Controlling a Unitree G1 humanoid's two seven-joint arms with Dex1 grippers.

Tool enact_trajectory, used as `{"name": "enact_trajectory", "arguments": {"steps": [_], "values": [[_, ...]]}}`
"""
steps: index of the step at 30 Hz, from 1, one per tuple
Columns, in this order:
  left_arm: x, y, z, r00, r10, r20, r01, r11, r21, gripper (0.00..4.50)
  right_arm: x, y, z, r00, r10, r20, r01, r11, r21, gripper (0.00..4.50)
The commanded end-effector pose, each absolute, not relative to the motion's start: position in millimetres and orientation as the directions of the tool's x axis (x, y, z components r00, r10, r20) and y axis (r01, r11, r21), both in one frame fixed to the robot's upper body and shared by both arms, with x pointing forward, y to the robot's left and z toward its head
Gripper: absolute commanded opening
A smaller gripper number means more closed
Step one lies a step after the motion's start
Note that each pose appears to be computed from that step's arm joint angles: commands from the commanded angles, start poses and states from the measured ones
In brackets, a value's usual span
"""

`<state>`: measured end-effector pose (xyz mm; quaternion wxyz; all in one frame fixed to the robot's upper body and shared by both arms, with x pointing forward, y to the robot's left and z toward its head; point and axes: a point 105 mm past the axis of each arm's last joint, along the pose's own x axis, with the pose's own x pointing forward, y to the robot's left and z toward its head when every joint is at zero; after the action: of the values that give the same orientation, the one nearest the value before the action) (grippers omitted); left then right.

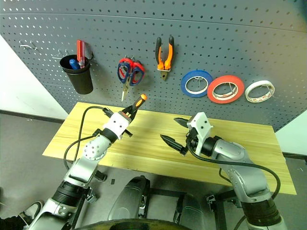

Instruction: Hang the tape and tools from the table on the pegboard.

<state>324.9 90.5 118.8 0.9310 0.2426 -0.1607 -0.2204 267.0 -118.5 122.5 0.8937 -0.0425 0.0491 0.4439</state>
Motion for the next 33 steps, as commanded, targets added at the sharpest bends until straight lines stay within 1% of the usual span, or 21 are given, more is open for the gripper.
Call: {"name": "enact_trajectory", "arguments": {"steps": [1, 5, 10, 12, 16, 20, 24, 29, 33], "values": [[318, 96, 151, 0.808, -0.468, 0.357, 0.233, 0.812, 0.535, 0.6, 264, -115, 146, 0.571, 0.82, -0.025, -0.82, 0.569, -0.066, 4.5], [313, 98, 160, 0.775, -0.459, 0.434, 0.178, 0.818, 0.547, 0.6, 259, -113, 164, 0.533, 0.842, 0.082, -0.84, 0.538, -0.071, 4.5], [302, 99, 172, 0.714, -0.462, 0.526, 0.119, 0.821, 0.558, 0.6, 256, -112, 177, 0.5, 0.853, 0.151, -0.856, 0.514, -0.065, 4.5], [294, 100, 182, 0.666, -0.46, 0.586, 0.077, 0.825, 0.56, 0.6, 258, -112, 179, 0.498, 0.853, 0.156, -0.856, 0.513, -0.068, 4.5], [287, 100, 197, 0.596, -0.451, 0.664, 0.013, 0.832, 0.554, 0.6, 262, -114, 178, 0.503, 0.851, 0.149, -0.853, 0.517, -0.072, 4.5], [277, 97, 223, 0.477, -0.462, 0.748, -0.057, 0.833, 0.55, 0.6, 266, -117, 177, 0.509, 0.849, 0.139, -0.849, 0.522, -0.077, 4.5], [283, 102, 248, 0.421, -0.433, 0.797, -0.112, 0.848, 0.519, 0.6, 270, -118, 175, 0.512, 0.849, 0.131, -0.847, 0.524, -0.084, 4.5], [309, 124, 273, 0.443, -0.332, 0.832, -0.186, 0.875, 0.448, 0.6, 273, -119, 173, 0.514, 0.849, 0.122, -0.846, 0.525, -0.089, 4.5], [323, 137, 297, 0.429, -0.26, 0.865, -0.24, 0.891, 0.386, 0.6, 273, -120, 171, 0.515, 0.85, 0.113, -0.846, 0.525, -0.09, 4.5]]}}
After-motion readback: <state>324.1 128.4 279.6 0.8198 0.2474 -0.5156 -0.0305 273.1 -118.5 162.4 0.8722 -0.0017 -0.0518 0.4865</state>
